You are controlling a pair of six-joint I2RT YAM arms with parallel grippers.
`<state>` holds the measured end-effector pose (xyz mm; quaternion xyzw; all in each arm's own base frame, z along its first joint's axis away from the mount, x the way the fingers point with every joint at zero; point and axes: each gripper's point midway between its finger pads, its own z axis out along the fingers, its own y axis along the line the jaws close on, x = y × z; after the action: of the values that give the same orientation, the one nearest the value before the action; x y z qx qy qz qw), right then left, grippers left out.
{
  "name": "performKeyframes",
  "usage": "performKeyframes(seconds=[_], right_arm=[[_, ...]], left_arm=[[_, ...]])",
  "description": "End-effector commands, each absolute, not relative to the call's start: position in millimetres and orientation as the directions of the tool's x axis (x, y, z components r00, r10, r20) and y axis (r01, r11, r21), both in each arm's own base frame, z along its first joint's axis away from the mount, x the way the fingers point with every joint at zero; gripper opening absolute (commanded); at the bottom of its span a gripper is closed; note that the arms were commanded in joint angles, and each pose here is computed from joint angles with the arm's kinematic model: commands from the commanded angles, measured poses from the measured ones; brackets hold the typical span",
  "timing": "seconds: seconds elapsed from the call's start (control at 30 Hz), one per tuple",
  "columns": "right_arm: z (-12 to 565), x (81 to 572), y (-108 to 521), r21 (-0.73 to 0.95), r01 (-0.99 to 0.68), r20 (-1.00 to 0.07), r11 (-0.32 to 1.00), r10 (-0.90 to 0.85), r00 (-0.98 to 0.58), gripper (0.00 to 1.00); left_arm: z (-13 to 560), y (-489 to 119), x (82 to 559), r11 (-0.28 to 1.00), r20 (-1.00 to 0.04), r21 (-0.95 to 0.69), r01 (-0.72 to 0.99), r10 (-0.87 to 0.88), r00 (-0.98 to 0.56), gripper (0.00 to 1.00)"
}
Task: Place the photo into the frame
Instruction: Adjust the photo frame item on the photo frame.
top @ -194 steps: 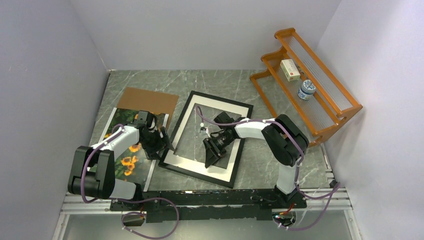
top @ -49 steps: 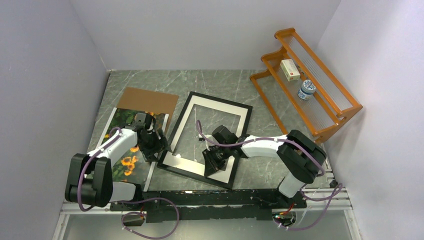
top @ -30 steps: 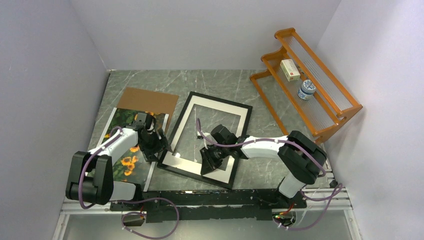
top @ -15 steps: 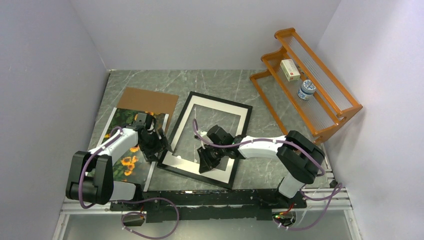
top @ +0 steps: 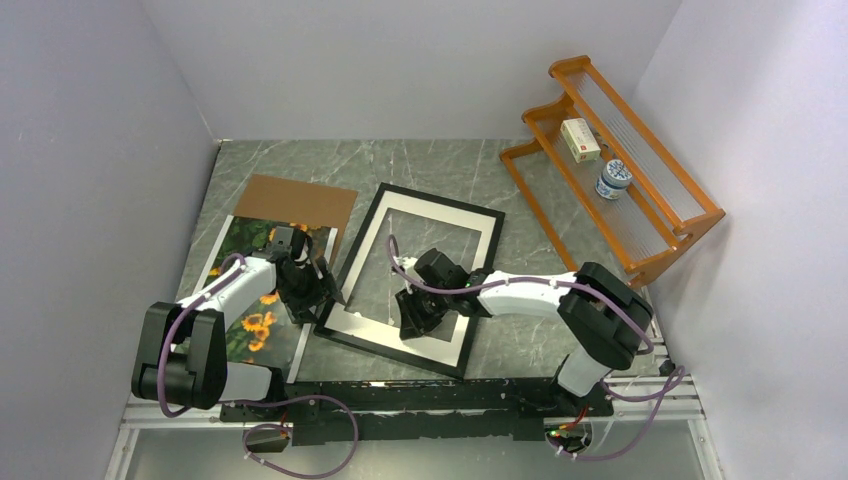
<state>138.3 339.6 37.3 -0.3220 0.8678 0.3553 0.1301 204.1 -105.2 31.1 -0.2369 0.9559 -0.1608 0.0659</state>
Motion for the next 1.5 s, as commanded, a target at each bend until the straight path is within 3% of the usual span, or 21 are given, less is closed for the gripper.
performKeyframes(seconds=[0.0, 0.27, 0.63, 0.9, 1.1, 1.47], right_arm=[[48.9, 166.0, 335.7, 0.455, -0.656, -0.514, 0.603, -0.423, -0.746, 0.35], [48.2, 160.3, 332.7, 0.496, -0.643, -0.484, 0.583, -0.429, -0.763, 0.46], [50.4, 128.4, 337.9, 0.664, -0.619, -0.382, 0.42, -0.521, -0.763, 0.47], [55.0, 138.7, 333.1, 0.69, -0.587, -0.37, 0.423, -0.491, -0.789, 0.47], [45.4, 157.4, 314.7, 0.623, -0.582, -0.353, 0.524, -0.476, -0.806, 0.53], [42.7, 133.7, 317.2, 0.72, -0.55, -0.266, 0.424, -0.562, -0.783, 0.51]], left_arm=[[32.6, -107.7, 204.5, 0.833, -0.053, -0.354, -0.425, -0.471, -0.88, 0.8], [34.1, -107.2, 204.6, 0.833, -0.058, -0.354, -0.426, -0.474, -0.879, 0.8], [35.3, -108.1, 206.0, 0.832, -0.062, -0.361, -0.421, -0.471, -0.88, 0.81], [35.9, -107.9, 206.9, 0.833, -0.065, -0.361, -0.42, -0.472, -0.879, 0.81], [36.8, -108.4, 208.8, 0.831, -0.067, -0.364, -0.42, -0.473, -0.878, 0.81], [37.0, -108.8, 210.8, 0.832, -0.068, -0.365, -0.418, -0.472, -0.879, 0.81]])
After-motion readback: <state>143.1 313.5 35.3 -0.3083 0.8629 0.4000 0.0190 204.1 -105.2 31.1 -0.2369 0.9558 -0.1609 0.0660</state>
